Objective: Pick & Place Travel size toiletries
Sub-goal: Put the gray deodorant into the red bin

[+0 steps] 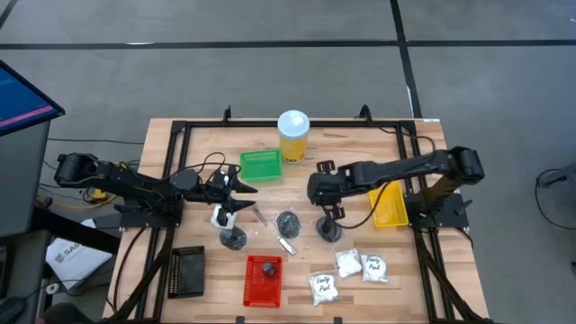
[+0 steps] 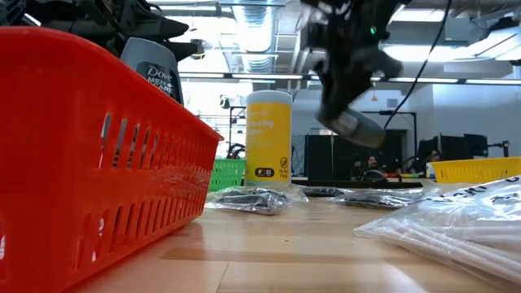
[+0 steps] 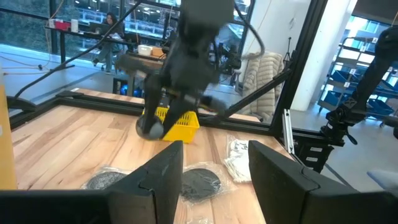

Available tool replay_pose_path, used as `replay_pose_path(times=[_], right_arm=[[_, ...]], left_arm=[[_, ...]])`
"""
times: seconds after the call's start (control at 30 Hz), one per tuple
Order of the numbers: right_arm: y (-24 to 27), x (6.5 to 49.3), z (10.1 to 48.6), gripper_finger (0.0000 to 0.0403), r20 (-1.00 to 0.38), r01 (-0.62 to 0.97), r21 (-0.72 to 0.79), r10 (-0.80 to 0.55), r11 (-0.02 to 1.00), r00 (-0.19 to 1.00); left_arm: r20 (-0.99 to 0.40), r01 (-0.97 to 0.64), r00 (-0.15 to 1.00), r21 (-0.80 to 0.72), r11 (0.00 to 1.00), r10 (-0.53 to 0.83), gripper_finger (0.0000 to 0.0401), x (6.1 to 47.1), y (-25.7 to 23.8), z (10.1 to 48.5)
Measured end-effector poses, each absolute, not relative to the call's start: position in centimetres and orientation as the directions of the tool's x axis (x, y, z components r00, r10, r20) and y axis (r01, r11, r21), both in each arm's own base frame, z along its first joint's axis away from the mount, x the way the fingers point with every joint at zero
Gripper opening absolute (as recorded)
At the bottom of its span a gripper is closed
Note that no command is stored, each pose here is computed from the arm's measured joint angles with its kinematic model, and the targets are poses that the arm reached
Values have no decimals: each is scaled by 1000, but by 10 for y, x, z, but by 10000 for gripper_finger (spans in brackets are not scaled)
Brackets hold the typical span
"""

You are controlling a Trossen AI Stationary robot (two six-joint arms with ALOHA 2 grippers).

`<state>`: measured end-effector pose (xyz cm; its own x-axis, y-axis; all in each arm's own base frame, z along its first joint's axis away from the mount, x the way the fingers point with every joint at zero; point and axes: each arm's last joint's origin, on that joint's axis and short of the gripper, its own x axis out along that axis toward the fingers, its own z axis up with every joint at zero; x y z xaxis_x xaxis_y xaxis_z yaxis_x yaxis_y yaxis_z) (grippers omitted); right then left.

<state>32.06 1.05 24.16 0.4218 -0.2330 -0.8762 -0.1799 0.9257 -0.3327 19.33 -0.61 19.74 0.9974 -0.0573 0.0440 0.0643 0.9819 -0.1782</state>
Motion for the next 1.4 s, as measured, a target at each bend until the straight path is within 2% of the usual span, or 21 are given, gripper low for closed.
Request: replay_pose_path(times=[0.27, 0.67, 0.83, 1.2, 1.4], right_arm=[[17, 327, 272, 81, -742, -108, -312, -171, 944, 648], [20, 354, 280, 81, -549, -21, -281, -142, 959, 824], [24, 361, 291, 81, -438, -33, -251, -83, 967, 895], [29, 368, 311, 81, -234, -12, -207, -38, 978, 972], [31, 369, 315, 81, -192, -28, -186, -9, 982, 981]], left_arm=[[58, 66, 997, -176, 982, -57, 172, 193, -6, 199], [67, 56, 997, -101, 993, -49, 172, 193, -6, 200], [66, -5, 998, -100, 995, 11, 172, 193, -4, 200], [71, -20, 997, -86, 996, 26, 172, 195, -4, 202], [57, -71, 996, -57, 996, 75, 186, 211, -3, 206]])
